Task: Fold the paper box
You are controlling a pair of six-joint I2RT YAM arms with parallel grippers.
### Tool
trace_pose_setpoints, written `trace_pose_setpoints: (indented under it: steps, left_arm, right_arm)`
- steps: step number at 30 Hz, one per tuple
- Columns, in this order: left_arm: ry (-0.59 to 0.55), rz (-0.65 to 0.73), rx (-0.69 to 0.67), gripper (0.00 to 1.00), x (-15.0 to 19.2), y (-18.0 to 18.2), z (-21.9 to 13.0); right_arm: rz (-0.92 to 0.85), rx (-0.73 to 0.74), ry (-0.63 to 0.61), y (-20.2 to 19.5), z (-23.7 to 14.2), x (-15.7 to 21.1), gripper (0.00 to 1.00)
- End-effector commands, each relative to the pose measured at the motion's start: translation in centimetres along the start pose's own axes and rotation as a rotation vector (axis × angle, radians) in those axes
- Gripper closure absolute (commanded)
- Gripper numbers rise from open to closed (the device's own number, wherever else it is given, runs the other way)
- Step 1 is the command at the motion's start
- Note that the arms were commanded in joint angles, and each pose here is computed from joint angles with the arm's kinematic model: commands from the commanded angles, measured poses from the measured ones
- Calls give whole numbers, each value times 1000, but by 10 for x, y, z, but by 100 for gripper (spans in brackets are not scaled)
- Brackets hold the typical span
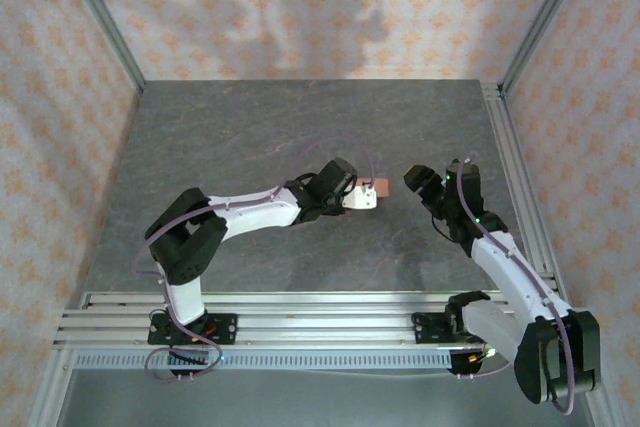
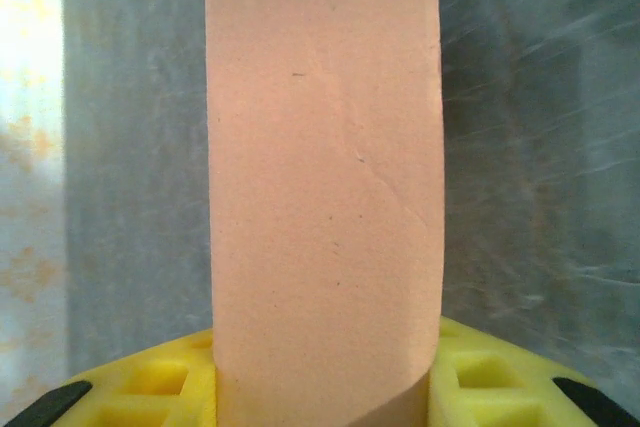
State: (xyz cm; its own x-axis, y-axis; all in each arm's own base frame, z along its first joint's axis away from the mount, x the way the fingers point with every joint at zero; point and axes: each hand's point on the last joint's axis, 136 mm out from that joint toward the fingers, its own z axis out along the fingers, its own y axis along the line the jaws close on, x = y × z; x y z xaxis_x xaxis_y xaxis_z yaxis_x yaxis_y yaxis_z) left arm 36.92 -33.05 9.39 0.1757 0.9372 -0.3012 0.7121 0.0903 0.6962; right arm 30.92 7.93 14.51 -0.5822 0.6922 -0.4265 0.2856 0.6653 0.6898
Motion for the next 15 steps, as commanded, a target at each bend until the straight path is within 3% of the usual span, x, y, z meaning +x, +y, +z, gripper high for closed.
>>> trace_pose_setpoints:
  steps: [1, 5, 8, 15]
  left_arm:
    - [11, 73, -183, 60, 0, 25, 14]
    - [46, 107, -221, 56, 10, 14, 38]
    - [60, 112, -212, 46, 14, 8, 44]
    - [74, 37, -156, 0, 16, 7, 29]
  right_arm:
    - [24, -7, 2, 2, 1, -2, 23]
    - [31, -6, 1, -1, 1, -1, 23]
    - [27, -2, -8, -3, 1, -2, 23]
    - [-40, 9, -59, 1, -5, -17, 17]
